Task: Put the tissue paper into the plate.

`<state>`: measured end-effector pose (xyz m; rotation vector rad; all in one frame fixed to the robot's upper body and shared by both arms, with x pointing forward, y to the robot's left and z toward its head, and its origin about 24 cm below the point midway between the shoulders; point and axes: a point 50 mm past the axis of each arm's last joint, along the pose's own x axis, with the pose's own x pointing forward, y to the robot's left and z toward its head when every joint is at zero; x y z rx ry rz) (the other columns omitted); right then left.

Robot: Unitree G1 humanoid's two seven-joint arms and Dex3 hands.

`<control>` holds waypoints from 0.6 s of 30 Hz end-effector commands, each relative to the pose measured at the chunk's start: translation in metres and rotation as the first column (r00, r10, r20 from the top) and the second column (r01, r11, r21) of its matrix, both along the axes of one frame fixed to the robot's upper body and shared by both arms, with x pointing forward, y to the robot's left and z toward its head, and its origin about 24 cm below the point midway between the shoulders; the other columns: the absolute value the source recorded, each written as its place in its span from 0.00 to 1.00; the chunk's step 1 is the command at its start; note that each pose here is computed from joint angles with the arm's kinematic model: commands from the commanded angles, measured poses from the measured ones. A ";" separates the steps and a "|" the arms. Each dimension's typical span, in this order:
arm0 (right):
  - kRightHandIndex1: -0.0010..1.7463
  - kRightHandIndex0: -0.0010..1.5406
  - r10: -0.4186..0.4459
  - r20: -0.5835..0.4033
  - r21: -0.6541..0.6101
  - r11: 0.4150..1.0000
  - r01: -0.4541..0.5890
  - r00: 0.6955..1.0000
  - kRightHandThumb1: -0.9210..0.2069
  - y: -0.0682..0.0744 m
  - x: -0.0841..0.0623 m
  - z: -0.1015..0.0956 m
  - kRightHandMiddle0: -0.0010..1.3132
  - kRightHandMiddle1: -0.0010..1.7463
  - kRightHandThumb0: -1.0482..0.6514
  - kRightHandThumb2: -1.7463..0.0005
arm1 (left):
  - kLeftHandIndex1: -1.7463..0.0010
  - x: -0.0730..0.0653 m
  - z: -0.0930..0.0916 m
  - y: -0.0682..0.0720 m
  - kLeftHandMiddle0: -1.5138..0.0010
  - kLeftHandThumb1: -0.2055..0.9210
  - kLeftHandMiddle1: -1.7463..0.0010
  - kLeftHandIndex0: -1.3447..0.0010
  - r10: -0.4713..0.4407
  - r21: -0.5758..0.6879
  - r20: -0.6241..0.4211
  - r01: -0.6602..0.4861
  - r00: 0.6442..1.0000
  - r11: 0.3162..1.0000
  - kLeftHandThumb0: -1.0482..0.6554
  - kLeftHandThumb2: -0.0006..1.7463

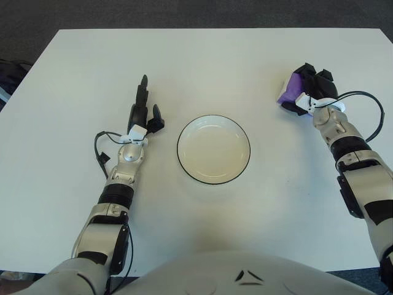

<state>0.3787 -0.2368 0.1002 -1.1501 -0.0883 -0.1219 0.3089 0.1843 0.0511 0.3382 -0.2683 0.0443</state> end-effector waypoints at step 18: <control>1.00 0.80 0.074 -0.050 0.062 0.996 -0.071 0.996 0.53 0.009 -0.025 -0.045 0.76 1.00 0.55 0.28 | 0.90 -0.030 -0.055 0.005 0.97 1.00 1.00 1.00 0.045 0.000 -0.222 -0.046 0.974 0.999 0.12 0.65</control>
